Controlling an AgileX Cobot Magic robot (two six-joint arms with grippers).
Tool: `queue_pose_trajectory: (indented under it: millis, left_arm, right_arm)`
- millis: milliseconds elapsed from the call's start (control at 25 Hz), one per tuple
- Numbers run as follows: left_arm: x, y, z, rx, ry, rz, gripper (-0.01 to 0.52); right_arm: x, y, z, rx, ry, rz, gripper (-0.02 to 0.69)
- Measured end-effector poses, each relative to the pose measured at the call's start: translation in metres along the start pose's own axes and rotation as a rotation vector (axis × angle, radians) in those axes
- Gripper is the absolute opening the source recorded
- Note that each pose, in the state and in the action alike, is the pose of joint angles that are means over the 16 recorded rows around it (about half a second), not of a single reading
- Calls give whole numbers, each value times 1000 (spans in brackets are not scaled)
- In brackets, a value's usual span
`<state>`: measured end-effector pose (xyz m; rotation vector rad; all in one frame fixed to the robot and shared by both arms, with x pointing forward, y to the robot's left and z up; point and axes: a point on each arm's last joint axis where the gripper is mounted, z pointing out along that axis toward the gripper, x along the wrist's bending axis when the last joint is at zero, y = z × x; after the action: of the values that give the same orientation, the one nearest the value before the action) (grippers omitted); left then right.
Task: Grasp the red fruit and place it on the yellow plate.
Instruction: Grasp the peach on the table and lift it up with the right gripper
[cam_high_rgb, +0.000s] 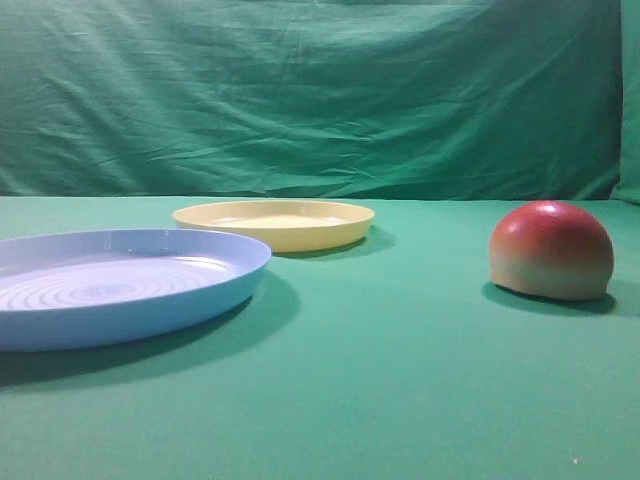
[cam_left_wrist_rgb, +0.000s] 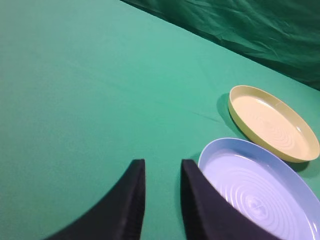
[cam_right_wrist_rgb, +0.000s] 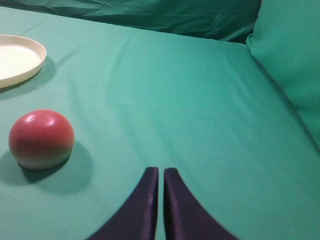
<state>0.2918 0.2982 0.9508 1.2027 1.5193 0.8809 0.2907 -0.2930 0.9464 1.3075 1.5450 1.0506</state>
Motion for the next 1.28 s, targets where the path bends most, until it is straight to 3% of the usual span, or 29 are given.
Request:
queue_pose_trajectory:
  millis: [880,1280]
  left_arm:
    - [0,0,0,0,0,0,157]
    - [0,0,0,0,0,0,157]
  right_arm:
    - [0,0,0,-6,1,3,0]
    - [2,16,-3,-122,35,147,0]
